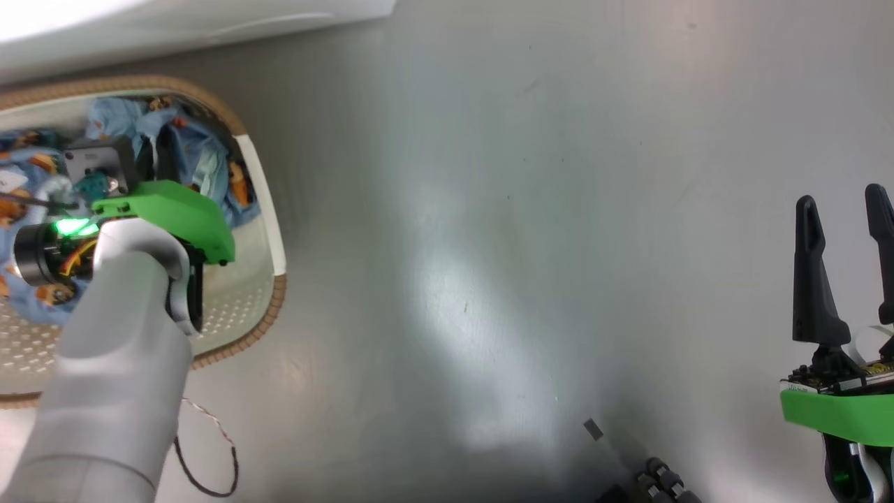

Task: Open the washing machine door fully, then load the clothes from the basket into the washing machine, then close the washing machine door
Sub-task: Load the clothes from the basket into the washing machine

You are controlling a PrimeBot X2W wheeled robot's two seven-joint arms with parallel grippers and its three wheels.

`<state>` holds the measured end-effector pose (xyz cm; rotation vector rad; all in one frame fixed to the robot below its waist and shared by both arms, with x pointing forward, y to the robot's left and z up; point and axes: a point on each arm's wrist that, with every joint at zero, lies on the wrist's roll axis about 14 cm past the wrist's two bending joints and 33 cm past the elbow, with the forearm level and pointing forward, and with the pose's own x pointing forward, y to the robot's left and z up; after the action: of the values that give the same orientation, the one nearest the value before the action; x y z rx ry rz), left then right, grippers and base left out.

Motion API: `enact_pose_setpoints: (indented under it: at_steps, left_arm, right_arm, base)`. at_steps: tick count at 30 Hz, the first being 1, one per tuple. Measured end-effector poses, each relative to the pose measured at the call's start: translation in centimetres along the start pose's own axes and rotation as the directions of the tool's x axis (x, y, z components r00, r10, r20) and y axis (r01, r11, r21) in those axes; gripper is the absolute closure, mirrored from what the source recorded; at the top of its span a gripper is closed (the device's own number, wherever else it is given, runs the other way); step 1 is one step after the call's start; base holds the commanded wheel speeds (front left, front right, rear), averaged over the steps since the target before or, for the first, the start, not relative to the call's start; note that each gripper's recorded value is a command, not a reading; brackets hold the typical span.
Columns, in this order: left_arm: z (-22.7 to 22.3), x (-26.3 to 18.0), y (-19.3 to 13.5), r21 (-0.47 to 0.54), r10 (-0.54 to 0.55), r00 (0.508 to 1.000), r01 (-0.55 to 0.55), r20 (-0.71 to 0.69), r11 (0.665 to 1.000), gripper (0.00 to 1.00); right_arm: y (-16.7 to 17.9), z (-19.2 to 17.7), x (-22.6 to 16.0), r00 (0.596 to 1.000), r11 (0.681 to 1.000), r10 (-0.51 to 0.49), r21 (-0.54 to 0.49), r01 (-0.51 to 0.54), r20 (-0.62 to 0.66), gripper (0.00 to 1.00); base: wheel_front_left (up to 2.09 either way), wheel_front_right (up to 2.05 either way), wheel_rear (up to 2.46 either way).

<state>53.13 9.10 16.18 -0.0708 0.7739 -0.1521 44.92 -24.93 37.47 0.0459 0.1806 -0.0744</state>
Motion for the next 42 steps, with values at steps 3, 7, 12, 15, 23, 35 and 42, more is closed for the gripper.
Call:
enact_pose_setpoints:
  at_steps: [3, 7, 12, 15, 23, 35, 42]
  left_arm:
    - [2.4, -1.2, -0.3, 0.002, 0.001, 0.996, -0.001, 0.089, 1.0, 1.0]
    - [3.3, -3.7, 0.0, -0.001, 0.022, 0.988, -0.022, 0.153, 1.0, 1.0]
    - [8.1, -7.3, 1.0, -0.023, 0.057, 0.946, -0.052, 0.319, 0.998, 1.0]
    - [9.6, -9.7, 1.6, -0.034, 0.078, 0.92, -0.07, 0.384, 0.997, 1.0]
    - [14.5, -16.4, 3.3, -0.08, 0.144, 0.815, -0.12, 0.561, 0.99, 1.0]
    - [15.7, -25.5, 3.9, -0.089, 0.159, 0.725, -0.134, 0.671, 0.987, 1.0]
    - [14.8, -30.2, 4.1, -0.083, 0.163, 0.696, -0.147, 0.7, 0.986, 1.0]
  right_arm:
    - [0.1, 0.8, -0.2, 1.0, 1.0, 0.003, 0.003, -0.003, 0.016, 0.0]
    - [0.2, 1.7, -1.0, 1.0, 1.0, 0.007, 0.007, -0.008, 0.028, 0.0]
    - [0.7, 3.4, -1.2, 0.997, 0.999, 0.031, 0.009, -0.032, 0.07, 0.0]
    - [0.9, 4.4, -1.5, 0.995, 0.999, 0.041, 0.009, -0.042, 0.093, 0.0]
    - [2.2, 7.0, -2.1, 0.984, 0.996, 0.083, 0.018, -0.087, 0.159, 0.0]
    - [4.6, 9.3, -4.7, 0.967, 0.986, 0.155, 0.037, -0.165, 0.203, 0.0]
    - [5.2, 10.2, -7.3, 0.961, 0.983, 0.165, 0.043, -0.179, 0.221, 0.0]
  base:
    - [0.0, 0.0, 0.0]
    - [0.0, 0.0, 0.0]
    - [0.0, 0.0, 0.0]
    - [0.0, 0.0, 0.0]
    - [0.0, 0.0, 0.0]
    - [0.0, 0.0, 0.0]
    - [0.0, 0.0, 0.0]
